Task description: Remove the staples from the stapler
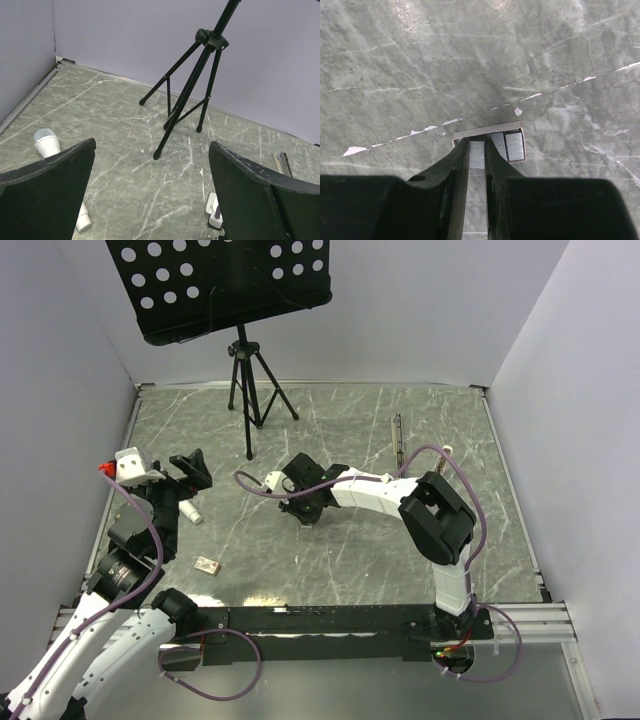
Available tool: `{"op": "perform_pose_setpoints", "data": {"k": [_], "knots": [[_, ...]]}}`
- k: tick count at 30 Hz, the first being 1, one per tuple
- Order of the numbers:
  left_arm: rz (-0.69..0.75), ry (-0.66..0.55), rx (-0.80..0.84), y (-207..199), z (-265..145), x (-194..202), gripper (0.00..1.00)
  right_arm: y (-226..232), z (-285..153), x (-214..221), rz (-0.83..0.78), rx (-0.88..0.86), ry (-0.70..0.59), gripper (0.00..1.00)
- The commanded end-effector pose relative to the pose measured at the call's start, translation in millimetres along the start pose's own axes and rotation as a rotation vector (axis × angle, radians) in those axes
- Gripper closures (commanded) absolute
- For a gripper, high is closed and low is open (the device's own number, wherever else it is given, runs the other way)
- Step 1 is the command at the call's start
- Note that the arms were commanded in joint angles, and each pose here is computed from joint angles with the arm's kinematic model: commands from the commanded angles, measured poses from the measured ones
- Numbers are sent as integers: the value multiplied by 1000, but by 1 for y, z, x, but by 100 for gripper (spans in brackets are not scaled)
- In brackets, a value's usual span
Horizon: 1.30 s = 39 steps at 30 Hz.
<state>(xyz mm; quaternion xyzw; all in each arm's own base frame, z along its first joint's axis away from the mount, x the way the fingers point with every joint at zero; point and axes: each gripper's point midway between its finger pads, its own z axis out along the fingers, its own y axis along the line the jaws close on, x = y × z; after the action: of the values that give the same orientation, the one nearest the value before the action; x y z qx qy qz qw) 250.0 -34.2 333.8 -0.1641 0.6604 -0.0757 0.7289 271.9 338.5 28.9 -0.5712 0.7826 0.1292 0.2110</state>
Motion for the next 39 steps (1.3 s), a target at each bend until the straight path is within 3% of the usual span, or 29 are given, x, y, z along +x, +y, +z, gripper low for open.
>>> {"op": "perform_pose_setpoints", "data": {"k": [1,8,16,19,24,28,32,35,39], "knots": [[-15,-23,3,-3,2,-5,1,-5,4,3,-22,8,5,77],[-15,-21,6,-3,3,-4,1,-13,-9,-8,-16,58,-26,66],[-13,-11,11,-6,4,-2,1,-20,-41,-28,-2,135,-115,63],[-14,-10,14,-6,4,-1,0,-18,-40,-26,20,128,-115,63],[-14,-12,13,-5,4,-1,1,-29,-31,-22,73,156,-84,53],[3,0,20,-8,7,5,1,-33,-33,-27,178,160,-94,46],[23,40,-28,-6,16,19,4,-43,-55,-45,365,214,-201,43],[33,118,-97,-5,26,40,3,-47,-69,-44,521,275,-235,38],[46,318,-230,-4,36,83,3,-41,-79,-37,650,282,-210,26]]}}
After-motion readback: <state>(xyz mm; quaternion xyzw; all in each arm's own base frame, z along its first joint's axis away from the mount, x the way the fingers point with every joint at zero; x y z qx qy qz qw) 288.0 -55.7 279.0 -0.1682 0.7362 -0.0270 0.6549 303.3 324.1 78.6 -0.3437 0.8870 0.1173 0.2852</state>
